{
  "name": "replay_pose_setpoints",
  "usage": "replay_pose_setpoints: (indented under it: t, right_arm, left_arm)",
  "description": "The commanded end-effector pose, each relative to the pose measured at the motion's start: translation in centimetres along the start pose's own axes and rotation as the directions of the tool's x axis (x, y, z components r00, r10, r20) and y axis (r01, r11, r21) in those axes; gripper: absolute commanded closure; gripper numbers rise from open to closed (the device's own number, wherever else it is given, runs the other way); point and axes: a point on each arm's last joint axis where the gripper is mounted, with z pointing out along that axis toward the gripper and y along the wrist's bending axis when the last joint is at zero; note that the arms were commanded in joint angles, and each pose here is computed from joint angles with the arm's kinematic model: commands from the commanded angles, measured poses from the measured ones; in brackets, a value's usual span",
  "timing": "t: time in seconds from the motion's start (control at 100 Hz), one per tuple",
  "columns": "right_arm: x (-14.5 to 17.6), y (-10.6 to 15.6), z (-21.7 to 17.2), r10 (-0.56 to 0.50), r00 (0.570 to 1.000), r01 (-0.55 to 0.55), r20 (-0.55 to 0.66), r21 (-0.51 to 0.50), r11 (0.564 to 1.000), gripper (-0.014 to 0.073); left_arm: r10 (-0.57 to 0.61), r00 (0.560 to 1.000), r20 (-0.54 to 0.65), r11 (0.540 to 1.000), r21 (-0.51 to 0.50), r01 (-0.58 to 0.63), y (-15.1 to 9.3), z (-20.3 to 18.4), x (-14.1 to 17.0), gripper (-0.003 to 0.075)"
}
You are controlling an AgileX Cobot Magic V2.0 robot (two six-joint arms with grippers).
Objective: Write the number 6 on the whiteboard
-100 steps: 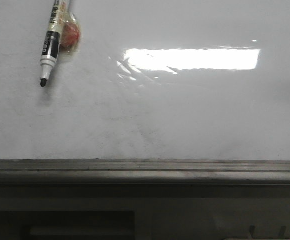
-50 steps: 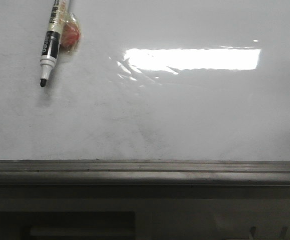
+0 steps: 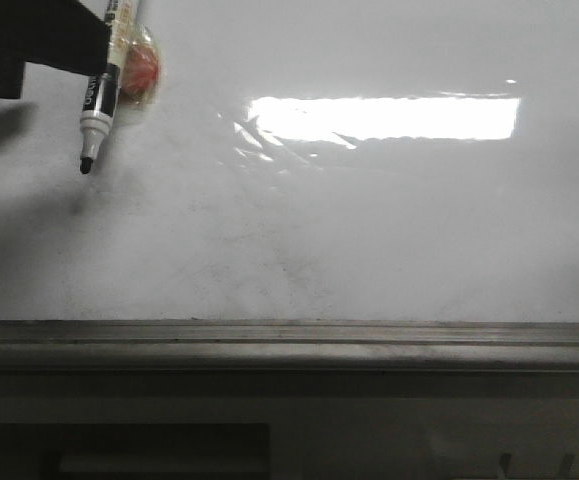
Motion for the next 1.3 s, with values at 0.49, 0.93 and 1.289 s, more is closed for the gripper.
replay_pose_setpoints:
  t: [0.49, 0.93, 1.289]
  right_arm:
    - [-1.5, 0.2, -0.3, -0.008, 0.997, 0.008, 0.074, 0.003, 1.0, 0.0022]
    - [-3.5, 2.3, 0.5, -0.055, 0.999, 0.053, -0.002, -0.218, 0.975, 0.0023]
    - [-9.2, 5.2, 3.4, -0.11, 0.988, 0.038, -0.104, -0.538, 0.842, 0.0023]
  left_arm:
    - [0.082, 0.996, 0.03, 0.995, -0.051, -0.08, 0.0, 2.5, -1.7, 0.0741]
    - [0.344, 0.939, -0.003, 0.926, 0.166, -0.338, -3.7, -1.5, -3.0, 0.0741]
    - [0.547, 0.837, -0.024, 0.791, 0.34, -0.508, -7.9, 0.1, -1.4, 0.0741]
